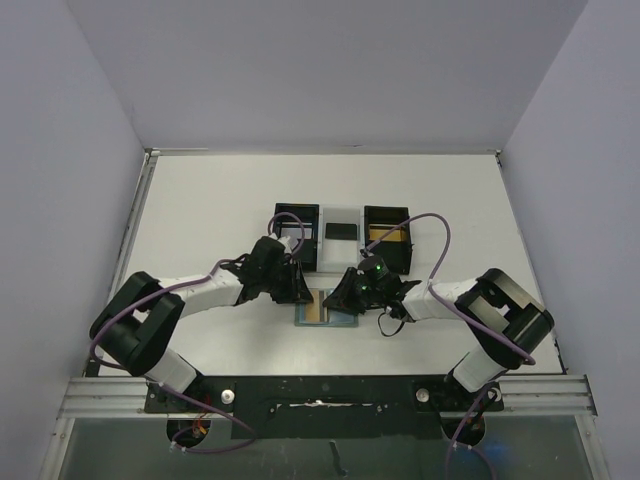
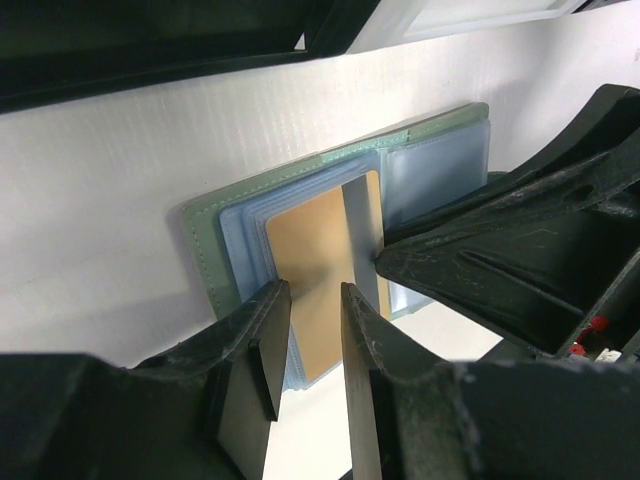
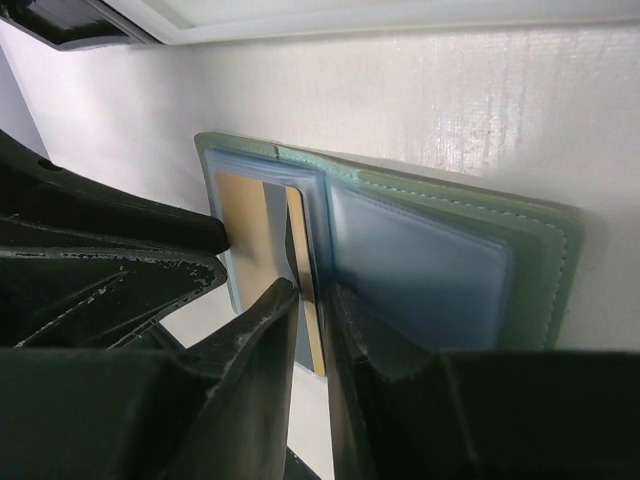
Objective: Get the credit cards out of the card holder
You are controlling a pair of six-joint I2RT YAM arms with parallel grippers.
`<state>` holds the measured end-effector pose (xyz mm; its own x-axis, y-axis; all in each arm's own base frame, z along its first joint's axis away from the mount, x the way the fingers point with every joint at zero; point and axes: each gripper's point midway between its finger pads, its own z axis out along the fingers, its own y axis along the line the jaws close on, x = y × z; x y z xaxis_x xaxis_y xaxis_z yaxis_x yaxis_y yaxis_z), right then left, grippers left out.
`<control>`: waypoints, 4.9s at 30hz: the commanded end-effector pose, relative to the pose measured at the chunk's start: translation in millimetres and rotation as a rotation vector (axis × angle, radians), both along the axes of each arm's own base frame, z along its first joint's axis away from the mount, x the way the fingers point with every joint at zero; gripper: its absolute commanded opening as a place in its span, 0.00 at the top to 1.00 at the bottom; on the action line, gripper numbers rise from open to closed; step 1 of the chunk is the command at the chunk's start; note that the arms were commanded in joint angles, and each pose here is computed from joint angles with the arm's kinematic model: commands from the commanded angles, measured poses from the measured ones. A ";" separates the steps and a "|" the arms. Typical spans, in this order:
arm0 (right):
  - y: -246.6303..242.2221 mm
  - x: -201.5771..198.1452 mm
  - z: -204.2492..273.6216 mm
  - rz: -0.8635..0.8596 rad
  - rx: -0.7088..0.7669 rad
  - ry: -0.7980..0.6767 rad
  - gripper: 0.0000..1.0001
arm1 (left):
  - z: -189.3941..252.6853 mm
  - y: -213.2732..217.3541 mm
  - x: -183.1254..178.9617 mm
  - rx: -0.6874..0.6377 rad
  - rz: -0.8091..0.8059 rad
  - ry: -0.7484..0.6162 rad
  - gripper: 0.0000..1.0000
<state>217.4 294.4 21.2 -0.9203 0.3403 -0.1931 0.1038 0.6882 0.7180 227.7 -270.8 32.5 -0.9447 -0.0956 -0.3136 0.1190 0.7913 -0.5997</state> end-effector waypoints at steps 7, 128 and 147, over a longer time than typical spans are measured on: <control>7.4 11.5 14.2 0.008 0.040 -0.039 0.92 | -23.9 16.4 -9.2 0.122 -0.020 0.012 0.77; -10.8 6.1 13.5 0.040 -0.142 -0.055 1.00 | -26.9 19.4 -26.6 0.370 -0.091 -0.025 0.93; -14.7 2.2 3.5 -0.032 -0.018 -0.013 0.78 | 25.6 -31.8 -7.1 0.107 -0.105 -0.129 0.66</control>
